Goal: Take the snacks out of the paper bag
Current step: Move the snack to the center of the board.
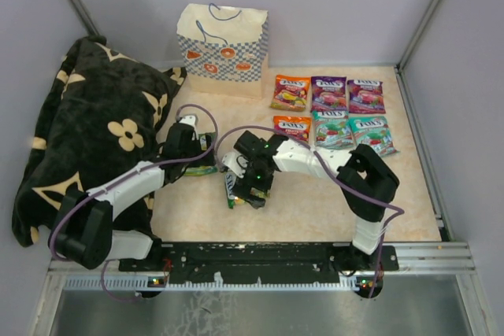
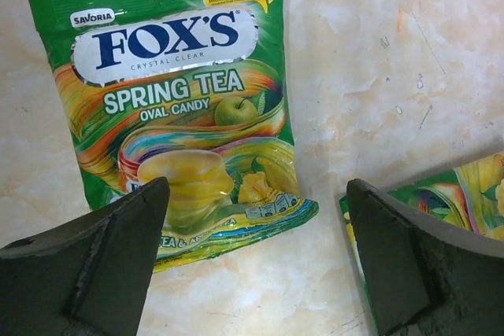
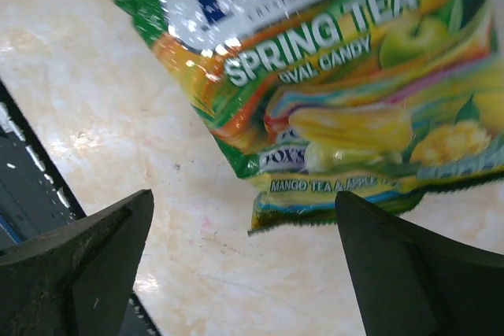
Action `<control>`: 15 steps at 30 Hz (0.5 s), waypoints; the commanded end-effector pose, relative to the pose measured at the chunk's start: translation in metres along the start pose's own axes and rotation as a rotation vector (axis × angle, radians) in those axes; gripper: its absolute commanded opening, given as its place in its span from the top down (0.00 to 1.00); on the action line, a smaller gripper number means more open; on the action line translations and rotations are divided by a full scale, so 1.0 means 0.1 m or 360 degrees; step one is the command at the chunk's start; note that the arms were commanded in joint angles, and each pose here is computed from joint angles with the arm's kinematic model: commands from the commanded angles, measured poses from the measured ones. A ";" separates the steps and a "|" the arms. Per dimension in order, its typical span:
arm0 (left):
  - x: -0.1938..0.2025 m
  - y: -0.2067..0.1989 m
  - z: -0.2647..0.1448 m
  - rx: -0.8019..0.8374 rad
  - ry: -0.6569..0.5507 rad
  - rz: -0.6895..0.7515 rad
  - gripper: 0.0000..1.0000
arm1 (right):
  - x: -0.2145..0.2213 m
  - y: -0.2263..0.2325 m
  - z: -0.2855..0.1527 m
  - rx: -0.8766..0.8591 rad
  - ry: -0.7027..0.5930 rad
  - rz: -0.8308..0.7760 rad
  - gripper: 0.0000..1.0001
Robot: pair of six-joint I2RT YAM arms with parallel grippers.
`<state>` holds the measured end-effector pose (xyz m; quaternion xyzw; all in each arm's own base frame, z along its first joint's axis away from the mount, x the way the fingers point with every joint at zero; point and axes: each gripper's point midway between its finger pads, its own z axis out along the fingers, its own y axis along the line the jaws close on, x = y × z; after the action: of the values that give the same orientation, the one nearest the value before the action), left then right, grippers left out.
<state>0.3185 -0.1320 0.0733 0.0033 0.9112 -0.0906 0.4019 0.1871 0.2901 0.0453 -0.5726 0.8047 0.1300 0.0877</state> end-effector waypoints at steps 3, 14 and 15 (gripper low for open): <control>-0.06 -0.02 0.01 0.0047 -0.0027 0.0014 0.01 | -0.69 0.07 -0.27 -0.0156 -0.0436 -0.0695 0.01; -0.06 0.05 0.09 0.0082 0.0005 -0.0083 0.01 | -0.64 -0.24 0.19 -0.0158 -0.0227 -0.0801 0.02; -0.05 0.04 0.10 0.0097 0.0015 -0.0096 0.01 | -0.64 -0.26 0.23 -0.0149 -0.0232 -0.0790 0.02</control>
<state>0.3246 -0.1239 0.0680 -0.0076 0.9137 -0.1027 0.3932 0.2193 0.3470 0.0522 -0.7375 0.6307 0.1912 0.1475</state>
